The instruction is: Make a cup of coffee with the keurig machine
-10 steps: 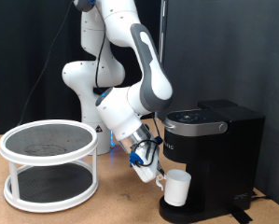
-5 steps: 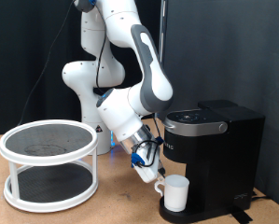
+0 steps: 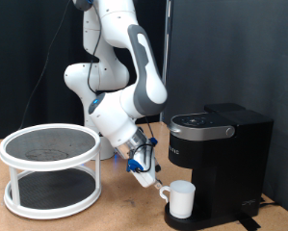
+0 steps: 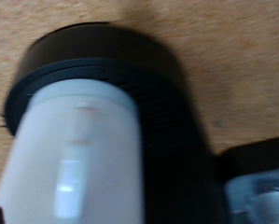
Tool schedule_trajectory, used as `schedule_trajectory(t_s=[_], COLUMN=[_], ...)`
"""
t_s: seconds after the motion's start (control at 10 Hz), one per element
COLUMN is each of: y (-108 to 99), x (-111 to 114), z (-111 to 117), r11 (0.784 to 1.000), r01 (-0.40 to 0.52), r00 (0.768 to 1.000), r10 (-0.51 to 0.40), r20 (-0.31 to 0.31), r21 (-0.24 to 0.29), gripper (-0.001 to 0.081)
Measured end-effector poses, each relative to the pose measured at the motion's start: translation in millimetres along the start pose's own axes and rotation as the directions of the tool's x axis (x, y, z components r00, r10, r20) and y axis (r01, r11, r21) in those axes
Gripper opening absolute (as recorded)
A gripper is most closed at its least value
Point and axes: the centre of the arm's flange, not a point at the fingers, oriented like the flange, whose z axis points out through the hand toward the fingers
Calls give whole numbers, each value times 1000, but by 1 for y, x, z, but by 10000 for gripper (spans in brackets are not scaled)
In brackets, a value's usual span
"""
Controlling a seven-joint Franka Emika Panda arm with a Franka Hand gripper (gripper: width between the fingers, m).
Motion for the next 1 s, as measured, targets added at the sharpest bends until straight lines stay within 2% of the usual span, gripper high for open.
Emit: schedule_trajectory(t_s=[0.1, 0.2, 0.4, 0.5, 0.6, 0.8, 1.0], y=[0, -1, 1, 1, 5, 27, 51], x=[7, 14, 27, 27, 28, 30, 29], z=[-9, -18, -36, -35, -34, -34, -44], r11=[1000, 999, 998, 998, 996, 970, 927], r01=[5, 10, 13, 14, 40, 141, 217], r00=[1000, 1000, 1000, 1000, 999, 989, 975], r10=[-5, -10, -14, -14, -43, -148, -219], r20=[-8, -12, -10, -11, -30, -23, 28], r21=[-30, -44, -58, -58, -82, -200, -305], gripper=[691, 726, 734, 734, 734, 734, 734])
